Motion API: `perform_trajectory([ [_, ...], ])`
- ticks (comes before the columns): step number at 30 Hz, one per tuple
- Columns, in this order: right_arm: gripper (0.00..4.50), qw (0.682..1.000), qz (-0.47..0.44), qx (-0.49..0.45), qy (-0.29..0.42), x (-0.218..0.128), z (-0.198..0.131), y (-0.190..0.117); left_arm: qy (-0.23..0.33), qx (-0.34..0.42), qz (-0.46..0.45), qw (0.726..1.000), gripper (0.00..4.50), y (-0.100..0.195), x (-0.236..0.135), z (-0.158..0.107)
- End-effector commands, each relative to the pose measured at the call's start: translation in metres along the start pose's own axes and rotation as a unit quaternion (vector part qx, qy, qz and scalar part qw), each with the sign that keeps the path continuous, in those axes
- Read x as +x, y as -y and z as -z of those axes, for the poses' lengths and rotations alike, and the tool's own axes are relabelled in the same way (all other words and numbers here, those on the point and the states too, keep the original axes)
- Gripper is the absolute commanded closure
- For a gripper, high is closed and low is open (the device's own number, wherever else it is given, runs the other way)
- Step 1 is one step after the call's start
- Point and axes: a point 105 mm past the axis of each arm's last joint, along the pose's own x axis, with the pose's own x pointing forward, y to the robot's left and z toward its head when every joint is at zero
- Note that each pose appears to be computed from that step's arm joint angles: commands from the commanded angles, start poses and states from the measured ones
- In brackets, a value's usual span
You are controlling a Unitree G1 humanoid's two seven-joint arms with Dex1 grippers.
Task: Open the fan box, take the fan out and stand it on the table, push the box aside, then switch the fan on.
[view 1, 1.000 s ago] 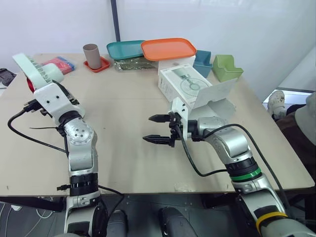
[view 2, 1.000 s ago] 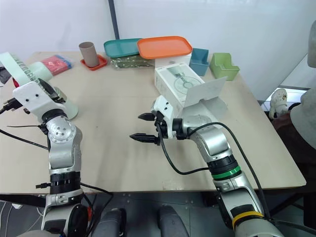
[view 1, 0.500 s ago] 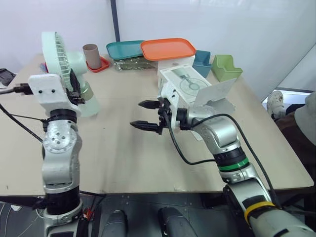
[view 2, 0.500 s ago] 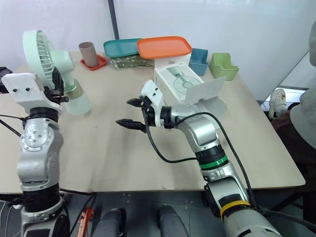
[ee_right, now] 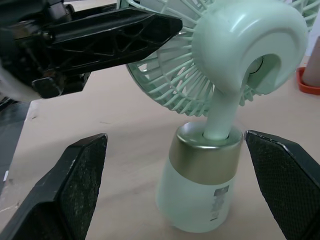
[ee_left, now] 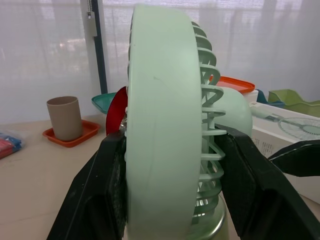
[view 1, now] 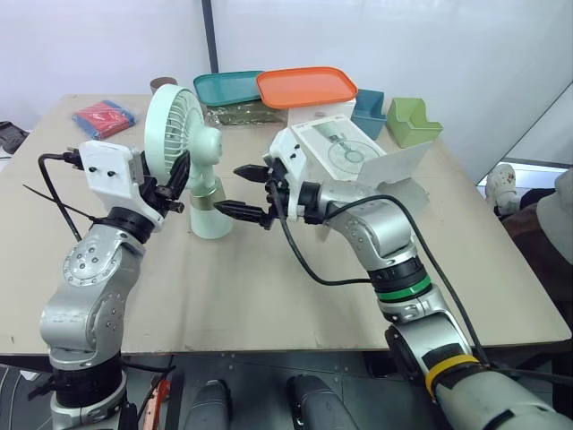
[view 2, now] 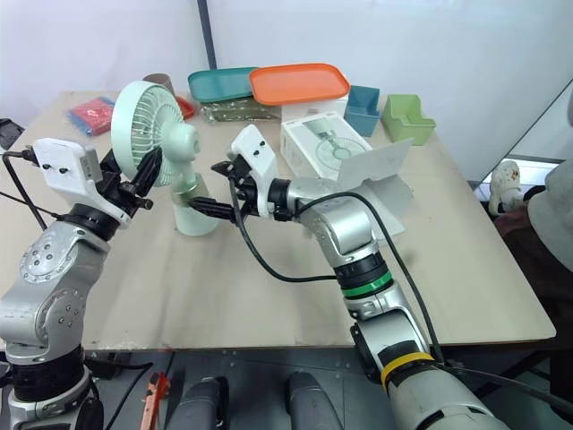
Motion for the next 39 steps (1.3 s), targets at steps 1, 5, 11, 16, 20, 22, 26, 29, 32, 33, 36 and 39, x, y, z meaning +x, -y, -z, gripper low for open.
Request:
perform_trajectory([
  [1,0.0,1.0,0.004,-0.017,0.005,0.01,-0.012,-0.005,0.064,0.008,0.007,0.998,2.43,0.01,0.003,-0.03],
  [5,0.0,0.999,0.028,-0.01,-0.01,0.015,-0.007,0.001,0.061,-0.007,0.013,0.998,2.43,0.015,0.005,-0.028],
  [11,0.0,0.998,0.059,0.011,-0.02,0.024,-0.001,0.01,0.062,-0.03,0.018,0.997,2.43,0.018,0.005,-0.024],
  [16,0.0,0.997,0.072,0.014,-0.026,0.028,0.004,0.015,0.062,-0.035,0.021,0.997,2.43,0.015,0.004,-0.025],
  [20,0.0,0.997,0.076,0.013,-0.022,0.029,0.004,0.015,0.06,-0.017,0.01,0.998,2.43,0.002,0.001,-0.025],
  [22,0.0,0.997,0.076,0.016,-0.02,0.033,0.004,0.013,0.061,-0.013,0.008,0.998,2.43,-0.006,-0.001,-0.027],
  [26,0.0,0.997,0.073,0.026,-0.008,0.039,0.002,0.012,0.06,-0.014,0.022,0.998,2.43,-0.004,-0.002,-0.029],
  [29,0.0,0.997,0.072,0.025,-0.001,0.043,-0.003,0.012,0.058,-0.005,0.026,0.998,2.43,-0.007,-0.003,-0.029],
  [32,0.0,0.997,0.071,0.025,0.003,0.045,-0.005,0.012,0.059,-0.007,0.025,0.998,2.43,-0.009,-0.001,-0.029],
  [33,0.0,0.997,0.07,0.025,0.004,0.045,-0.006,0.012,0.059,-0.008,0.026,0.998,2.43,-0.008,-0.001,-0.03],
  [36,0.0,0.997,0.071,0.024,0.013,0.045,-0.012,0.013,0.06,-0.007,0.029,0.998,2.43,-0.007,0.0,-0.03],
  [39,0.0,0.997,0.07,0.022,0.022,0.045,-0.019,0.014,0.062,-0.008,0.032,0.998,2.43,-0.005,0.0,-0.031],
])
